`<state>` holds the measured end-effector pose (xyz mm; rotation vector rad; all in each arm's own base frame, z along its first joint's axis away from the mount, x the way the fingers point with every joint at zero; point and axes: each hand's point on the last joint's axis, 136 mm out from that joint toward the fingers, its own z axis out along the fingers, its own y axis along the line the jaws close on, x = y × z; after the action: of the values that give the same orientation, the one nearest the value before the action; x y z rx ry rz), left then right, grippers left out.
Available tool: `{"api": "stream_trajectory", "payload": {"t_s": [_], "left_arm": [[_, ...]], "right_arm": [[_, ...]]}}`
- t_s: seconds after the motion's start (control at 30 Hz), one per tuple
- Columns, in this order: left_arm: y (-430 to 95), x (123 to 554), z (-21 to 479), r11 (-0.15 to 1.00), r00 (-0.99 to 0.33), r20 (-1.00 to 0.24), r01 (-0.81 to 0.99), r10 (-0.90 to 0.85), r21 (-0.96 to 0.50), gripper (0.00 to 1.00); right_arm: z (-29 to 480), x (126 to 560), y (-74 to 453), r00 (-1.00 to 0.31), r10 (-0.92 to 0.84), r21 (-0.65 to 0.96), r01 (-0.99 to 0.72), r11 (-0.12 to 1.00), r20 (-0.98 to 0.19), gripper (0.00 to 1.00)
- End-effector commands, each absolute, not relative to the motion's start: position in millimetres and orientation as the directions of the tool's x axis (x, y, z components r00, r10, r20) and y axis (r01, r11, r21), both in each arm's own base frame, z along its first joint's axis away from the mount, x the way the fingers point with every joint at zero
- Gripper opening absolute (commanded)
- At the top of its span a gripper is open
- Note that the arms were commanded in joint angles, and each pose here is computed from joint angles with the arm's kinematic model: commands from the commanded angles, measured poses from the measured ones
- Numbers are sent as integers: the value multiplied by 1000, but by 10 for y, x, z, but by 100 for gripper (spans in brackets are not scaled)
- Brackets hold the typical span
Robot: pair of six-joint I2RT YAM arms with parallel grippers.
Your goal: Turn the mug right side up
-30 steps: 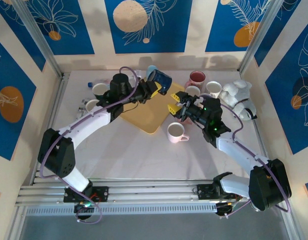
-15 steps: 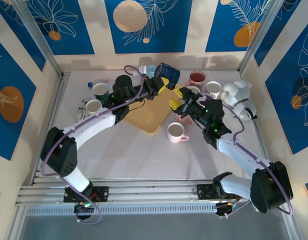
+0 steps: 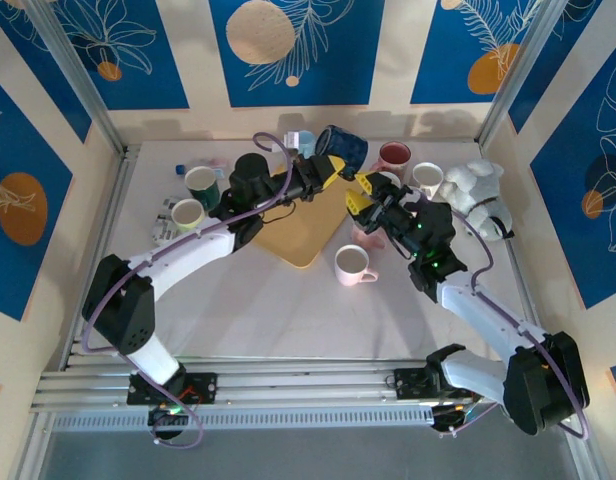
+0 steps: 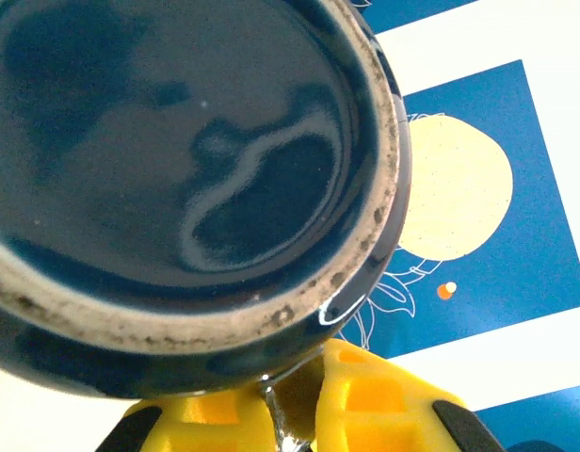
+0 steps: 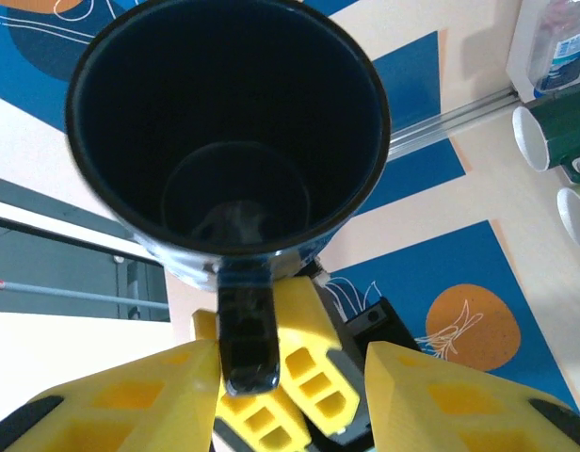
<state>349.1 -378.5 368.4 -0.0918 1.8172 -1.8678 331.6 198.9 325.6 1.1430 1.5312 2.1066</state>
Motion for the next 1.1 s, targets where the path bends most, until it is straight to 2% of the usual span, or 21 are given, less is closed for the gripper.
{"api": "stream_trajectory", "payload": {"t_s": [0.0,0.27,0.53,0.77,0.9,0.93,1.07], "left_arm": [[-3791,3350,4286,-66,-807,-393,466,-441,-883,0],[-3834,3337,4289,-71,-813,-388,460,-435,-885,0],[-3826,3313,4235,-64,-815,-384,453,-435,-889,0],[-3830,3266,4168,-57,-821,-394,455,-412,-889,0],[-3817,3240,4143,-45,-820,-407,462,-402,-886,0],[-3816,3231,4132,-42,-820,-412,464,-398,-885,4],[-3800,3197,4112,-22,-825,-432,472,-364,-881,37]], "right_arm": [[3493,3368,1949,-648,635,887,146,-438,420,42],[3500,3460,1945,-636,640,880,137,-455,430,35],[3532,3520,1913,-615,657,875,117,-471,436,20],[3550,3525,1908,-616,666,882,105,-460,420,2],[3556,3532,1891,-618,685,899,85,-430,386,0],[3572,3532,1889,-623,690,906,74,-417,369,0],[3718,3530,1882,-654,704,933,6,-361,276,0]]}}
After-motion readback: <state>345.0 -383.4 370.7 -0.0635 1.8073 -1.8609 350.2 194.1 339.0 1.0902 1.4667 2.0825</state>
